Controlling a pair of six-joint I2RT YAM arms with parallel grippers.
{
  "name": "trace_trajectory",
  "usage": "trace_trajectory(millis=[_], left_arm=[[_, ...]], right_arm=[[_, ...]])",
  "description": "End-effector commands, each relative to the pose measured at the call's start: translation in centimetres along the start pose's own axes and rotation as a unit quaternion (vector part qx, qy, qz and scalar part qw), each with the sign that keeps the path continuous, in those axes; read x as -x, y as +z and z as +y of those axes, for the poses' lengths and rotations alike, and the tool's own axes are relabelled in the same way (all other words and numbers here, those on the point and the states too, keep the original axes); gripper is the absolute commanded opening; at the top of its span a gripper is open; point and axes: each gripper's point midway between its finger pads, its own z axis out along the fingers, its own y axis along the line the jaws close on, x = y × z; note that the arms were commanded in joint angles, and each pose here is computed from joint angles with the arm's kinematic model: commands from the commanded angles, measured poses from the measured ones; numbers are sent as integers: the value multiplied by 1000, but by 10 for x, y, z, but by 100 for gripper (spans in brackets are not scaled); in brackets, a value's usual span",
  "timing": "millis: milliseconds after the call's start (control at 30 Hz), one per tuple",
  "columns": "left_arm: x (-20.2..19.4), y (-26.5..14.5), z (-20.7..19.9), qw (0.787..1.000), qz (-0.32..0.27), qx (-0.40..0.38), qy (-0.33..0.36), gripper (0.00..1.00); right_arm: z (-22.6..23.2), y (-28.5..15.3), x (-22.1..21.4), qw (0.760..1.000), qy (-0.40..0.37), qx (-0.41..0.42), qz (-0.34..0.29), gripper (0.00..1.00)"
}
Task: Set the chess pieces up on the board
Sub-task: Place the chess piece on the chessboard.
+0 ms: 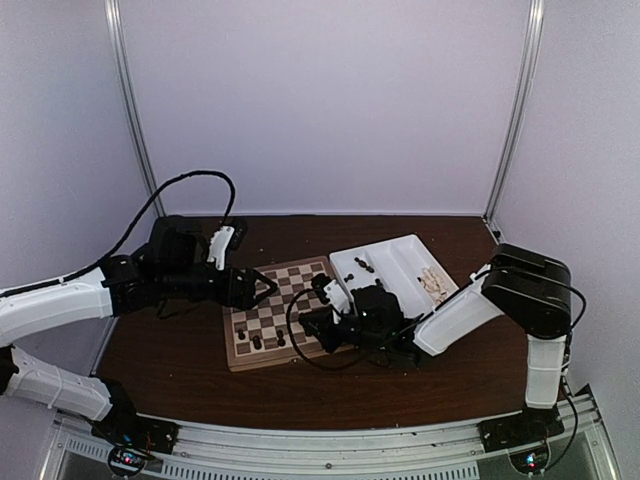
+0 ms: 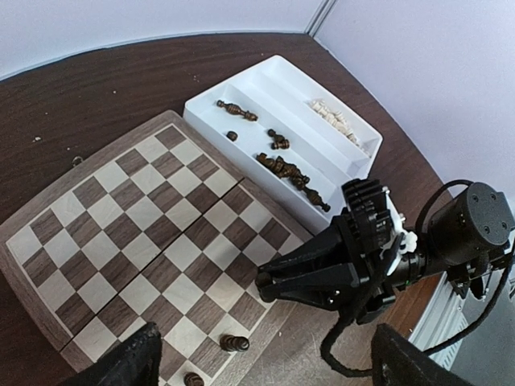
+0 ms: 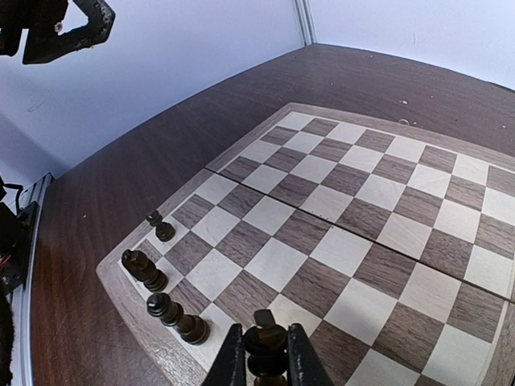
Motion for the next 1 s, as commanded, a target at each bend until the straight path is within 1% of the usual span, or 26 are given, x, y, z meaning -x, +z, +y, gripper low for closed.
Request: trace_trajectory(millis=[0, 267, 433, 767, 867, 967], left_arm=[[2, -4, 4, 1000, -12, 6, 4, 90], [-1, -3, 6, 1000, -7, 9, 8, 90], [-1, -2, 6, 1000, -6, 10, 9, 90], [-4, -1, 7, 1000, -3, 10, 9, 90], [-4, -1, 7, 1000, -2, 10, 9, 90], [-4, -1, 7, 1000, -2, 10, 9, 90]], right_arm=[[3, 7, 1, 1000, -7, -7, -8, 11], [2, 8, -3, 1000, -10, -9, -5, 15], [3, 4, -1, 1000, -13, -7, -11, 22], [4, -4, 4, 1000, -21, -10, -20, 23], [5, -7, 4, 999, -24, -9, -22, 26], [6, -10, 6, 999, -29, -7, -26, 33]])
